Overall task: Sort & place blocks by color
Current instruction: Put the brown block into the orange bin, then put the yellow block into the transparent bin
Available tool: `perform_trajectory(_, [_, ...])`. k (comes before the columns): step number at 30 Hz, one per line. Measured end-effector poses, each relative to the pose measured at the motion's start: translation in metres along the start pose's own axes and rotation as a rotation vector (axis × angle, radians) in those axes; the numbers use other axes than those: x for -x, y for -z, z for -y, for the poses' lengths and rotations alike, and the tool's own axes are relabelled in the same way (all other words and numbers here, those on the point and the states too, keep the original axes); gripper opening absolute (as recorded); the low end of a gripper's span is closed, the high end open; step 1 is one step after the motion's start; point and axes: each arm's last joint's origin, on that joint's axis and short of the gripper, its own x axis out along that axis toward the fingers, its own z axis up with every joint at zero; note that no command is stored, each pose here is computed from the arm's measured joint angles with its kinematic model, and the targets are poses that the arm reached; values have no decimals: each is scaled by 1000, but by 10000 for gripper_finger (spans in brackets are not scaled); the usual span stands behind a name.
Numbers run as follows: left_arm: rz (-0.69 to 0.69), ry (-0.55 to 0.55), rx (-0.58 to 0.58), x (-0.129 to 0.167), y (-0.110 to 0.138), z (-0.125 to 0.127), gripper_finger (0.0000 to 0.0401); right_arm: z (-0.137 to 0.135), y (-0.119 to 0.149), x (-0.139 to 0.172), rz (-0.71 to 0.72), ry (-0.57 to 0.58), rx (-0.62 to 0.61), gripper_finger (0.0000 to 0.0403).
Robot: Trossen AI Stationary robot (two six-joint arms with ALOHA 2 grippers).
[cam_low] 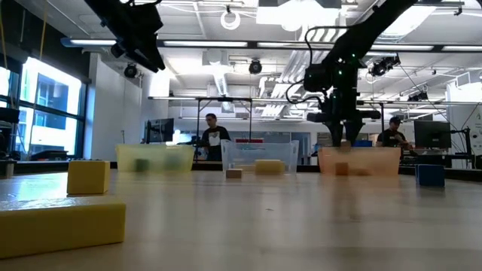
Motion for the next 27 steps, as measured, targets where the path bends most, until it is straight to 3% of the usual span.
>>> perform_trajectory(10, [0,0,3,0,0,0,172,24,-5,-15,-41,-33,-78,100])
perform_trajectory(18, [1,0,0,0,0,0,172,26,-4,-17,-48,-24,-88,174])
perform_trajectory(27, [1,0,0,0,0,0,172,23,-11,-6,-73,-86,-115,193])
